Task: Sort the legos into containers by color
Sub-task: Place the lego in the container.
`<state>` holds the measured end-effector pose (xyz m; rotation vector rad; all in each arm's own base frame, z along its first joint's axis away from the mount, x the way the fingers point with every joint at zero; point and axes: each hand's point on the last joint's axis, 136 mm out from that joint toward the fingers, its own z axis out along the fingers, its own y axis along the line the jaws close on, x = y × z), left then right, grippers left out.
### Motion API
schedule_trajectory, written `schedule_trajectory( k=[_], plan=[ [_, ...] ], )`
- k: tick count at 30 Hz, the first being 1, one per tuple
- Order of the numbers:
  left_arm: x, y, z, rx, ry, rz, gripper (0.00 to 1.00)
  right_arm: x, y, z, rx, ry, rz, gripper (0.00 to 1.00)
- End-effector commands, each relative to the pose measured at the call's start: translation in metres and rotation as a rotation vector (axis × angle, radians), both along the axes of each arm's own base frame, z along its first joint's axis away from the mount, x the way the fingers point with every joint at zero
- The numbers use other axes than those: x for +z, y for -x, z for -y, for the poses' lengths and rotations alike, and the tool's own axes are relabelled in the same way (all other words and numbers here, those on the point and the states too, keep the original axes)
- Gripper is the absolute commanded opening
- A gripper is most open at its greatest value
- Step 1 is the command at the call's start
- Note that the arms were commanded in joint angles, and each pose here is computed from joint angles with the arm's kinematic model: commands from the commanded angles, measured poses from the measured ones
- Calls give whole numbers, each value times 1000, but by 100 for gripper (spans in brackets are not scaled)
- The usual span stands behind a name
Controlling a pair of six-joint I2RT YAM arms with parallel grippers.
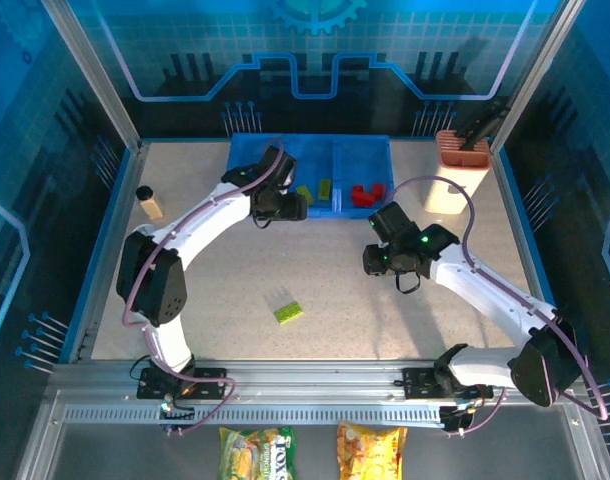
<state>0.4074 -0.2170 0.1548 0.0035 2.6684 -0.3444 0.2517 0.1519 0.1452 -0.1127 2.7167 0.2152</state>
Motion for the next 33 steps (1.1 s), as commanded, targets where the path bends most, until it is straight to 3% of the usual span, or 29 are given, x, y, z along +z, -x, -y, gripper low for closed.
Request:
schedule_trajectory(
  k=[1, 18, 33],
  plan=[
    [8, -25, 21, 8, 50, 57, 66, 0, 6, 8, 4, 24, 0, 37],
    [2, -136, 55, 12, -35, 355, 64, -1, 13, 20, -16, 27, 3, 36],
    [-47, -179, 50, 44, -129, 349, 65, -7, 20, 33, -50, 26, -12, 37]
  ],
)
